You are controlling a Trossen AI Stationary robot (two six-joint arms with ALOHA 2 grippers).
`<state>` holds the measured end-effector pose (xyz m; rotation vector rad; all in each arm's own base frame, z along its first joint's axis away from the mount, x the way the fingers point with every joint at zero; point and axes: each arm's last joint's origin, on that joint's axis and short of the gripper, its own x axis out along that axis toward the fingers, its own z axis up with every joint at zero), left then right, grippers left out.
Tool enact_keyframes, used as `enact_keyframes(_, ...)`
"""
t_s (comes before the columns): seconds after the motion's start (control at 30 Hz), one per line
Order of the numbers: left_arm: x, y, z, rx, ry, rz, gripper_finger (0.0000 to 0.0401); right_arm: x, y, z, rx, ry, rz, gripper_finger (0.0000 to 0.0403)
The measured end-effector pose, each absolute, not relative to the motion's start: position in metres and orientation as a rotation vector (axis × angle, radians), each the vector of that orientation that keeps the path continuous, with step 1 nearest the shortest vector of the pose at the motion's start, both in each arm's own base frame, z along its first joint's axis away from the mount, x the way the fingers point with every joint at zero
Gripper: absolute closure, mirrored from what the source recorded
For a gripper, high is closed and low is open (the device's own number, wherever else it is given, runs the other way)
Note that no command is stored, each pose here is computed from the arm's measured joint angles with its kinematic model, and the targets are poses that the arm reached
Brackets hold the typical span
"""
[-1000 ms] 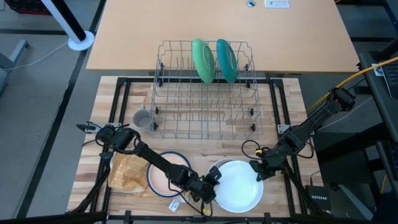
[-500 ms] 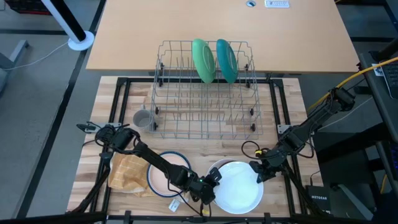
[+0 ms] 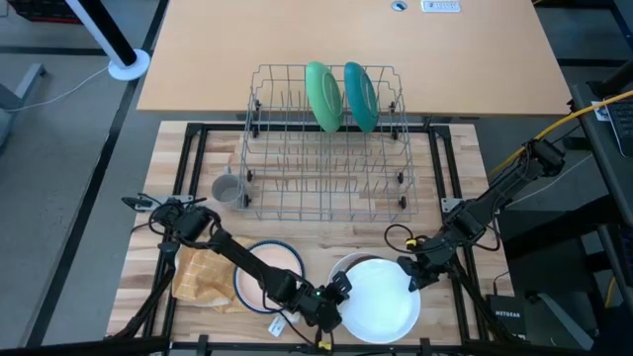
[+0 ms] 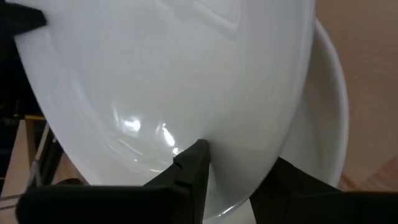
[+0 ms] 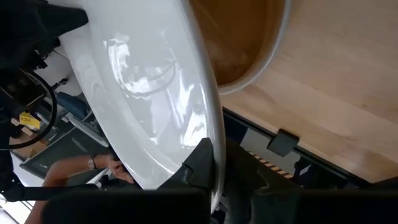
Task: Sort dishes
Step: Put the white plate in the dish rack
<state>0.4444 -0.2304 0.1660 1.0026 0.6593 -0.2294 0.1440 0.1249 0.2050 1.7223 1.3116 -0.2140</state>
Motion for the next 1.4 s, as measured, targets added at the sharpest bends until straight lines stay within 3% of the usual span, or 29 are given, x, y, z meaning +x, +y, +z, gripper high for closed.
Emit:
enact_keyframes(0.2,0.444,-0.232,0.168,1.031,0.650,-0.235,0.0315,0.144,0.125,0.205,1.706,1.315,-0.199,0.0382)
enact_keyframes(0.57,0.443,-0.235,0.166,0.857,0.651,-0.192,0.0315,0.148,0.128,0.211,1.784,1.309,-0.137,0.0382)
enact_keyframes(1.07,0.429,-0.274,0.182,0.680,0.459,0.025,0.0315,0.149,0.131,0.217,1.810,1.333,-0.039,0.0382)
enact_keyframes(1.4,0.429,-0.278,0.189,0.693,0.411,0.095,0.0315,0.150,0.132,0.219,1.822,1.334,-0.011,0.0382)
